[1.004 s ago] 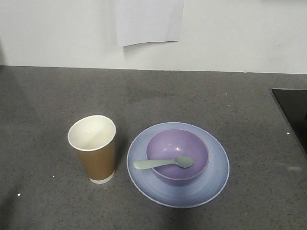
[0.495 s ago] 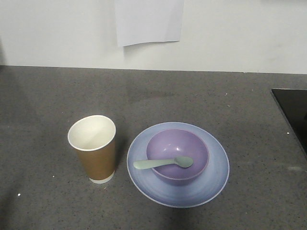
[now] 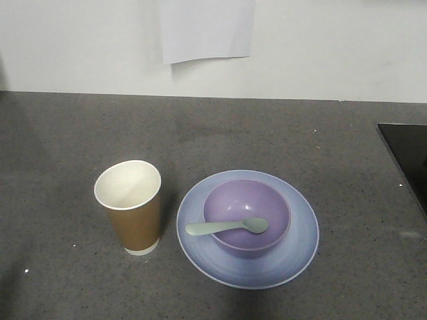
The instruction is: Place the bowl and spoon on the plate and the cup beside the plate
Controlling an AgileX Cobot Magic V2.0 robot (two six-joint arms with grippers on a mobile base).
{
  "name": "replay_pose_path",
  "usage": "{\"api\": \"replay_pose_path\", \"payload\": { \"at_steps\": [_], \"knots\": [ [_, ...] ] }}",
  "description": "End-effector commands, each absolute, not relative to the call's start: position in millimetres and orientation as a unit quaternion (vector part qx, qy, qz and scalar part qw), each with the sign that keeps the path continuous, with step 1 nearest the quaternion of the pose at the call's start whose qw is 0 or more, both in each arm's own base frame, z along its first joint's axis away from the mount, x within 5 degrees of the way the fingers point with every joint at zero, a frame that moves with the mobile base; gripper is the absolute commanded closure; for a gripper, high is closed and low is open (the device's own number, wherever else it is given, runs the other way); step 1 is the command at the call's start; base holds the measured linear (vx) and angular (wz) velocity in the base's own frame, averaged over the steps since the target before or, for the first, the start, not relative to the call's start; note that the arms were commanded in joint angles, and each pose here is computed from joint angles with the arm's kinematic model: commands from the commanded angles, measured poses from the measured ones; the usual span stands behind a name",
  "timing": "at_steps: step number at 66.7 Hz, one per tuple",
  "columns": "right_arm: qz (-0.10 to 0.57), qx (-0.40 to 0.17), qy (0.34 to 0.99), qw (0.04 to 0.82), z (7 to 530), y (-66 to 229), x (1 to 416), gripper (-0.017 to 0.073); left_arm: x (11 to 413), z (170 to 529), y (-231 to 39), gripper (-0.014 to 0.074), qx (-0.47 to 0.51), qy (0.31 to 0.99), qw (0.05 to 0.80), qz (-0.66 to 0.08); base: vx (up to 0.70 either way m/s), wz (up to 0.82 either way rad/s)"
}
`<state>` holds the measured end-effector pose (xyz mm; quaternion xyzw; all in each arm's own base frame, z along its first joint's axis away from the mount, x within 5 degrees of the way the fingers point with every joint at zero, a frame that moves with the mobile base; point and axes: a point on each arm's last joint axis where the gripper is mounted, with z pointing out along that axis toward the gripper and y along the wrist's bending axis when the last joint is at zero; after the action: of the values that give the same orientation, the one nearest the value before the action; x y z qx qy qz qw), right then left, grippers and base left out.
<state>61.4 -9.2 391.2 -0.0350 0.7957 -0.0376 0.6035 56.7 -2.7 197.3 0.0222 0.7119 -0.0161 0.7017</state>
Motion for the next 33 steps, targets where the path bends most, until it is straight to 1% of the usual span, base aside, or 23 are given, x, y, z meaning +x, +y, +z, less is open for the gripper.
{"api": "replay_pose_path", "payload": {
  "at_steps": [1,18,24,28,33],
  "knots": [
    [-0.041,-0.043,0.775,0.63,401.8,-7.7,65.4,0.0566,56.6,205.7,-3.4,0.0601,0.021,0.687,0.726,-0.023,0.0,0.0],
    [-0.037,-0.045,0.775,0.629,397.9,-6.8,65.9,0.0566,56.6,205.7,-3.4,0.0601,0.021,0.687,0.726,-0.023,0.0,0.0],
    [-0.021,-0.049,0.777,0.628,383.8,-3.7,67.1,0.0566,56.6,205.7,-3.4,0.0601,0.021,0.687,0.726,-0.023,0.0,0.0],
    [-0.004,-0.053,0.783,0.62,366.5,-0.8,67.2,0.0566,56.6,205.7,-3.4,0.0601,0.021,0.687,0.726,-0.023,0.0,0.0],
    [0.0,-0.062,0.782,0.621,346.3,1.1,67.9,0.0566,56.6,205.7,-3.4,0.0601,0.021,0.687,0.726,-0.023,0.0,0.0]
  ]
}}
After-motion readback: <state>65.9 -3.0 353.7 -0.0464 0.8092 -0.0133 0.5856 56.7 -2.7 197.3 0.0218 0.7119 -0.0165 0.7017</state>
